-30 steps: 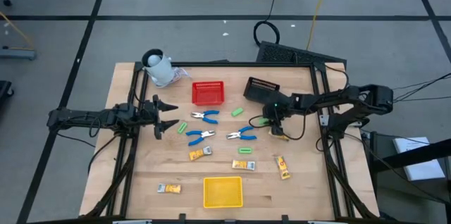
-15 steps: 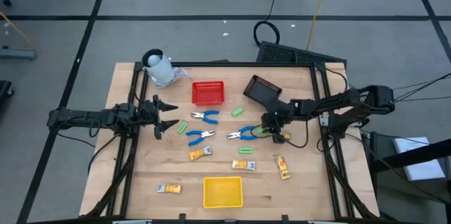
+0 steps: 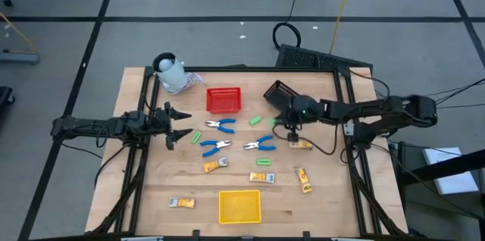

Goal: Pick & Place School Supplies
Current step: Put the green eraser into the black bin

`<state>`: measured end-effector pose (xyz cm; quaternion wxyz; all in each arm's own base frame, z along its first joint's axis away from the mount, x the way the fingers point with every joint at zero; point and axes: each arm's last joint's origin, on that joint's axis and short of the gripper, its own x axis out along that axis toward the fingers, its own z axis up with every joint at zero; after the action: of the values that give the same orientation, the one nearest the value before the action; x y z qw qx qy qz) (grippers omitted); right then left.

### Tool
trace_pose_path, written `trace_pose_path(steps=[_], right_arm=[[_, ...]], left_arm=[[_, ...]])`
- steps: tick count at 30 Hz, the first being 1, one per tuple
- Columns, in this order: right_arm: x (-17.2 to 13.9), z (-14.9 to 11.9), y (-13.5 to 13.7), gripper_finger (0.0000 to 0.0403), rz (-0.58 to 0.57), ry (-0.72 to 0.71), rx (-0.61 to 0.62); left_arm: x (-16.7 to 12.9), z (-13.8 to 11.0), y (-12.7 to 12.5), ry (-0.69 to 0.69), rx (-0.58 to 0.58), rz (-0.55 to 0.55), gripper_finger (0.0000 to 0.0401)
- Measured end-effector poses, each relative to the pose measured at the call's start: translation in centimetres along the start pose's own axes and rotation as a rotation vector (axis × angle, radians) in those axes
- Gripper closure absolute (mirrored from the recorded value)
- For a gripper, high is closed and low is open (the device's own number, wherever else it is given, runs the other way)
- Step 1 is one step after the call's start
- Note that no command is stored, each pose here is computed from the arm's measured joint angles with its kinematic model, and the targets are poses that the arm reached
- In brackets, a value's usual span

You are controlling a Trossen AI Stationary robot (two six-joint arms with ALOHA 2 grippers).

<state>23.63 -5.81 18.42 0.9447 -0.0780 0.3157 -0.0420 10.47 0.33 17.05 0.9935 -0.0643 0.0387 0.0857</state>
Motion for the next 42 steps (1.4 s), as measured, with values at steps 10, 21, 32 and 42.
trace_pose_path(steps=[10,21,32,42], right_arm=[[-1.1,-1.4,-5.1,0.0355,-0.22,0.108,0.072],[-1.4,-3.6,-6.7,0.0357,-0.206,0.232,0.156],[-1.4,-3.4,-6.6,0.0212,-0.2,0.217,0.19],[-1.2,-3.0,-6.6,0.0224,-0.195,0.166,0.173]], left_arm=[[0.0,0.0,0.0,0.0,-0.002,0.0,0.0105],[0.0,0.0,0.0,-0.001,-0.003,0.002,0.0105],[0.0,0.0,0.0,-0.002,-0.005,0.006,0.0105],[0.0,0.0,0.0,-0.002,-0.005,0.006,0.0105]])
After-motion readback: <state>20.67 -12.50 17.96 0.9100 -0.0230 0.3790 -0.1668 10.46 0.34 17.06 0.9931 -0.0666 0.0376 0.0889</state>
